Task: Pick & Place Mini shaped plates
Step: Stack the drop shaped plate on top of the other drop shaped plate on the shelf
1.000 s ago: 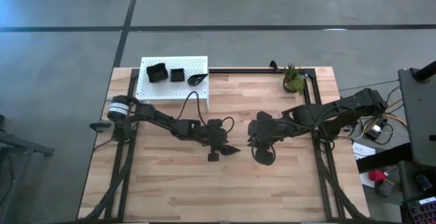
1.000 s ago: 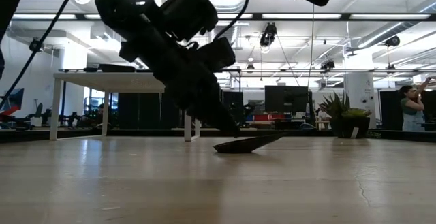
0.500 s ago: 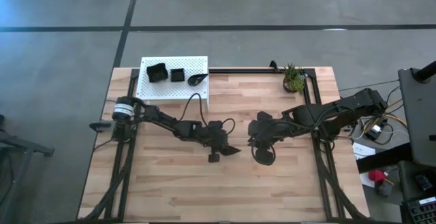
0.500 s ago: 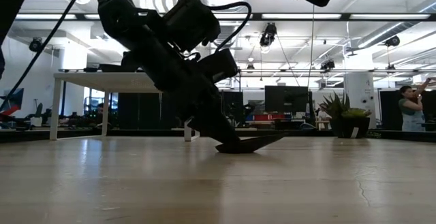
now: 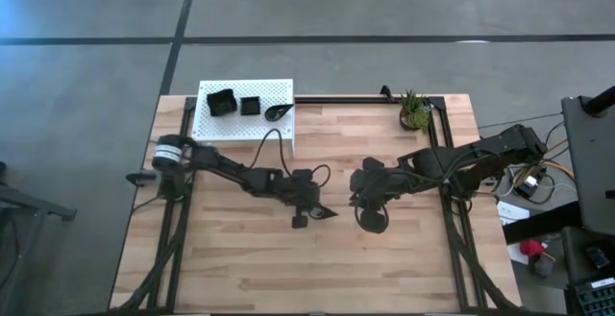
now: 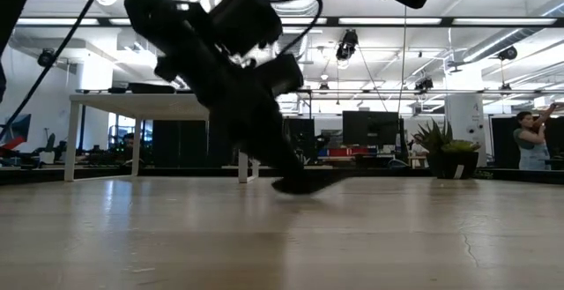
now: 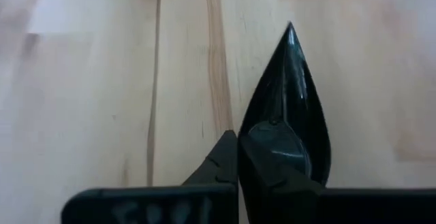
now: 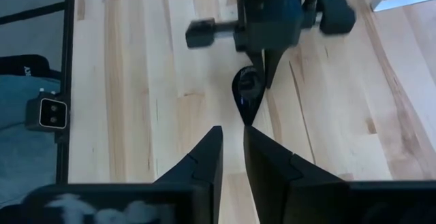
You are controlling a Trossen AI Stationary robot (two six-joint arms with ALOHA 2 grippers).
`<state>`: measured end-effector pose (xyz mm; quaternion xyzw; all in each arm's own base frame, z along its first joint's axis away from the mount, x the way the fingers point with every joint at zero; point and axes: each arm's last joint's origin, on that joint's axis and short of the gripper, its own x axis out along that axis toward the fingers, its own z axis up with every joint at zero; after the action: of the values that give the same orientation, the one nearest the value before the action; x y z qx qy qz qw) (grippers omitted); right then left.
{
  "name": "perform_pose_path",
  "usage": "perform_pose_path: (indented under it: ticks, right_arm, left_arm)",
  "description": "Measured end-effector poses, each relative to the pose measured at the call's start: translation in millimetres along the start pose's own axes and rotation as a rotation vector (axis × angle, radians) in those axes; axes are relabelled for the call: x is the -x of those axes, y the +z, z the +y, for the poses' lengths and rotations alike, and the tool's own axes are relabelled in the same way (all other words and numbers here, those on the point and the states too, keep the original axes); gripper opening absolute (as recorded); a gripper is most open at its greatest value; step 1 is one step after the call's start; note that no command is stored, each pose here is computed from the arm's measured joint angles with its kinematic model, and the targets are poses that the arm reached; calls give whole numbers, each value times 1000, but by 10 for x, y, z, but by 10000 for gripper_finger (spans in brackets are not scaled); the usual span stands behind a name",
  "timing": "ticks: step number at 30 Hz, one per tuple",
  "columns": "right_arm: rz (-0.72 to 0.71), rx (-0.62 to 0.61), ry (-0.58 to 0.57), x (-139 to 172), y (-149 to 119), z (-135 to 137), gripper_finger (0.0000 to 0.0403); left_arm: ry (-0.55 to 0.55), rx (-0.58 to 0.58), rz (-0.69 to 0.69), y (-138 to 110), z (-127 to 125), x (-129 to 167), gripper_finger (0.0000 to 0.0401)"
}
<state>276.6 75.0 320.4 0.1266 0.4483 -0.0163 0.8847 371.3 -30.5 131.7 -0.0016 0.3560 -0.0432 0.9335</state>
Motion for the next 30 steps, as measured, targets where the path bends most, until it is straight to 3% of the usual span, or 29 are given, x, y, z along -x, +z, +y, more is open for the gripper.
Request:
perform_pose_path:
  ticks: [7, 15, 22, 30]
  right_arm:
    - [6, 1, -2, 0, -6, -3, 54]
    - [10, 1, -5, -1, -10, -5, 52]
    - [9, 6, -5, -1, -9, -5, 52]
    - [8, 8, -4, -1, -8, -5, 52]
  left_arm:
    - [51, 3, -55, 266, 4, 466, 1]
    - [185, 2, -149, 531, 154, 1288, 0]
    - [293, 54, -191, 557, 461, 1877, 0]
    - [468, 91, -163, 543, 961, 2314, 0]
